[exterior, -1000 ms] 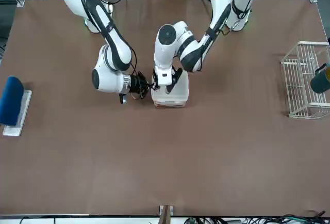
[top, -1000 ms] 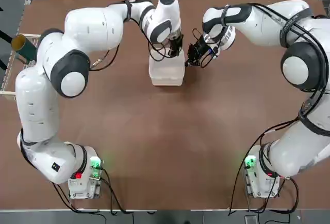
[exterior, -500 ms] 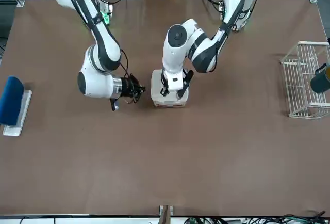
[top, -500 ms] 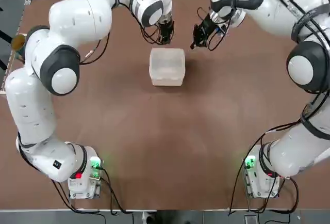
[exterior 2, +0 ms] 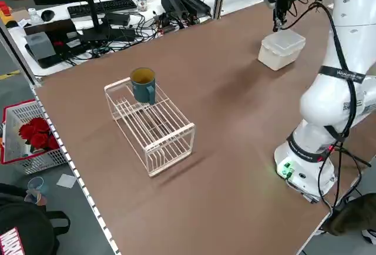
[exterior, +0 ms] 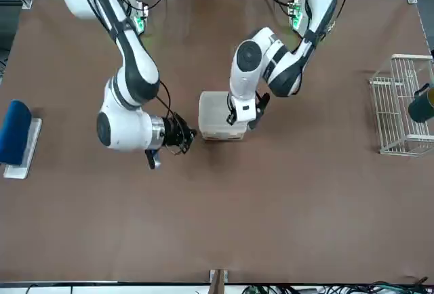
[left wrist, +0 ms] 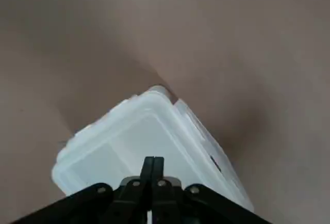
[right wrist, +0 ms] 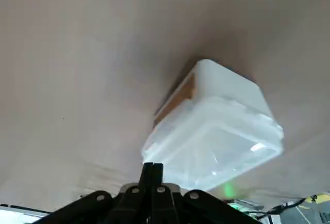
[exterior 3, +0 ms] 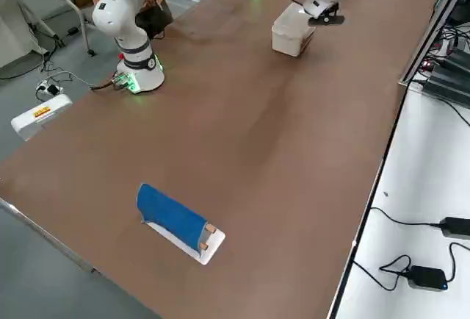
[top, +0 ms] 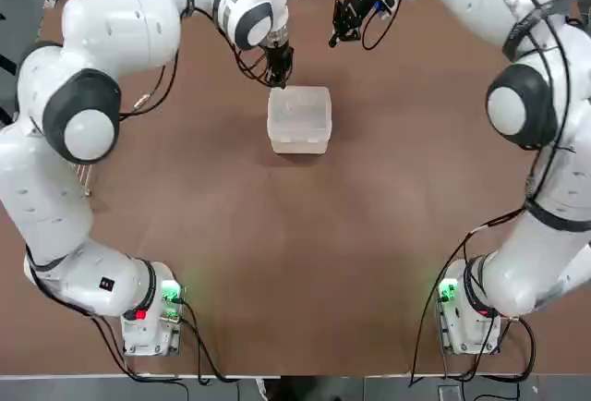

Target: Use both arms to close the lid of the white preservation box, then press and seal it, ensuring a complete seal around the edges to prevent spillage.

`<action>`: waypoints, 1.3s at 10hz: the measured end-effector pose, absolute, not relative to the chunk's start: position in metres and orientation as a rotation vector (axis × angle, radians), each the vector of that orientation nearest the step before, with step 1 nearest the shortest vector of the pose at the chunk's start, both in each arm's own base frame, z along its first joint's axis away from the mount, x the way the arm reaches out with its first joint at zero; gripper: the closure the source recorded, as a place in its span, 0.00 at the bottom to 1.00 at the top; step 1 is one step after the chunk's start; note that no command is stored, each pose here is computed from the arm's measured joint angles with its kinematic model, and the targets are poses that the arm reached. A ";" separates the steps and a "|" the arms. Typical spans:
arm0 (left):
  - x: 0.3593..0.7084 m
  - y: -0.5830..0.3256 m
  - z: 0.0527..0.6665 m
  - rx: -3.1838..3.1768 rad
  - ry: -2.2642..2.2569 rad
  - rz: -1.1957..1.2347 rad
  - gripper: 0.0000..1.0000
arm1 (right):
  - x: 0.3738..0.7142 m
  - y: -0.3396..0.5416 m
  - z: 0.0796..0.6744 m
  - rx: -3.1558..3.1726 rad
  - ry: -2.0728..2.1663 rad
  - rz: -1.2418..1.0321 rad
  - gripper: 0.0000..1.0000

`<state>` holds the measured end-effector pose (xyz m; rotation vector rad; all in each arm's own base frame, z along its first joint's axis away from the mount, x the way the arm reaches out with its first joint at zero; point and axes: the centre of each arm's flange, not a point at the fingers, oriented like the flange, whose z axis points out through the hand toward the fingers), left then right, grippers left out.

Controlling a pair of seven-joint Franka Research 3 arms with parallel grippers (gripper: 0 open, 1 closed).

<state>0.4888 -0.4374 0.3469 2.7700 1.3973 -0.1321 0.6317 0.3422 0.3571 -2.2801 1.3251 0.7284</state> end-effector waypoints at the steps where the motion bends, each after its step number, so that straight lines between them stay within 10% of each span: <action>1: 0.487 -0.429 0.349 2.769 1.386 -0.168 0.99 | 0.640 0.354 0.346 -2.311 1.302 0.708 0.99; 13: 0.430 -0.426 0.313 2.787 1.309 -0.154 0.99 | 0.621 0.450 0.258 -2.670 0.775 0.559 0.99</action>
